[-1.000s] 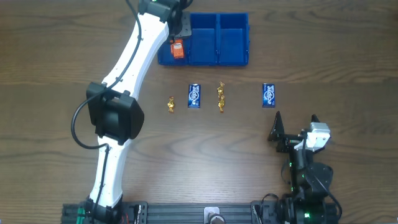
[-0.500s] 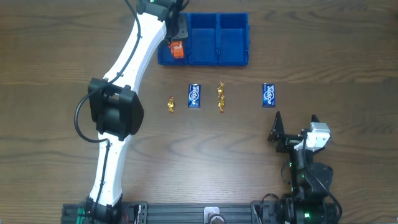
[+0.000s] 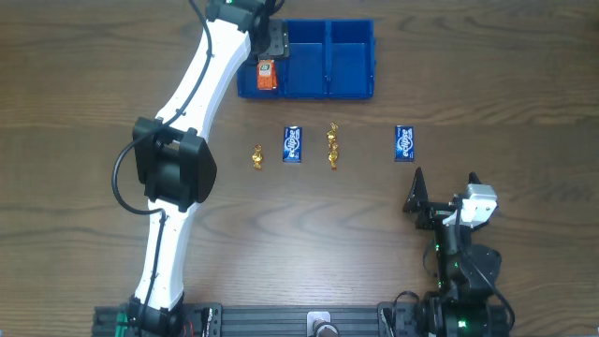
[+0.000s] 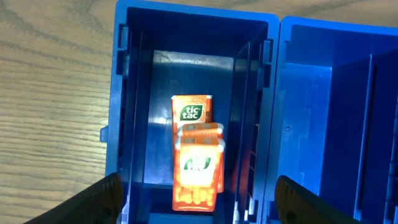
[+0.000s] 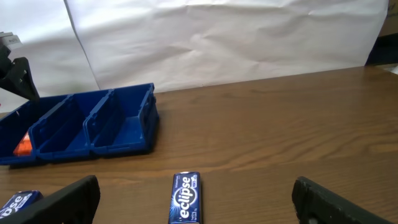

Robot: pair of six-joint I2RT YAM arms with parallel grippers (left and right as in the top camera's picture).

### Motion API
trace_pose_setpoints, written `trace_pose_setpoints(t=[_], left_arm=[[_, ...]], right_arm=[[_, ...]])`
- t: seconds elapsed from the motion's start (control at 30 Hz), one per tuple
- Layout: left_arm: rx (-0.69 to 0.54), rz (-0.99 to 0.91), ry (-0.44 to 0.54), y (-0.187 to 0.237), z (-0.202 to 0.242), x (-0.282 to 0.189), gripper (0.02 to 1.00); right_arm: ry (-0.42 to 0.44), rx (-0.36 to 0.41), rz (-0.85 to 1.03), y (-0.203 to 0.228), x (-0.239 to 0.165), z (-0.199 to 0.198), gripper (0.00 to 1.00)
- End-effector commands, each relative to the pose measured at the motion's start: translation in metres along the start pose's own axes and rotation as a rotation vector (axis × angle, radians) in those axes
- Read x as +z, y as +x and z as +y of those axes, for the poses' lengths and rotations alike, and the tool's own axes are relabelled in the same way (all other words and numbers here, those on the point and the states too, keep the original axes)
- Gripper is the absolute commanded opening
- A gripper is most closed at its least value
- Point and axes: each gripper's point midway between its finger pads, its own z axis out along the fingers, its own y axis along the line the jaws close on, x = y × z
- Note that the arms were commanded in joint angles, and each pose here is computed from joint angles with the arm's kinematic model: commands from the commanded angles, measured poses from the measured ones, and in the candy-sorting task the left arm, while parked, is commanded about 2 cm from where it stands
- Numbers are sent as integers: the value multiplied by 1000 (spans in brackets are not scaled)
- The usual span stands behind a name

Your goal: Sort Candies Into Trays

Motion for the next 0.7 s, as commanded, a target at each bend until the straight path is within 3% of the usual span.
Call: trace_pose_setpoints(t=[0.03,0.2,0.37,0.5,0.7], left_arm=[[-3,-32,9,-9,2,-11,818],[-21,-181,58,-40,0,-90,899],[-25,-375,39,-59,20,-192,945],[-23,-505,30,-48,40,-251,972],[18,-757,85,0,70,-311,998]], right_arm=[[0,-14,1,1,0,-1,998],[0,-14,0,1,0,-1,998],[0,-14,1,1,0,-1,998],[0,-14,1,1,0,-1,998],[0,-14,1,1,0,-1,998]])
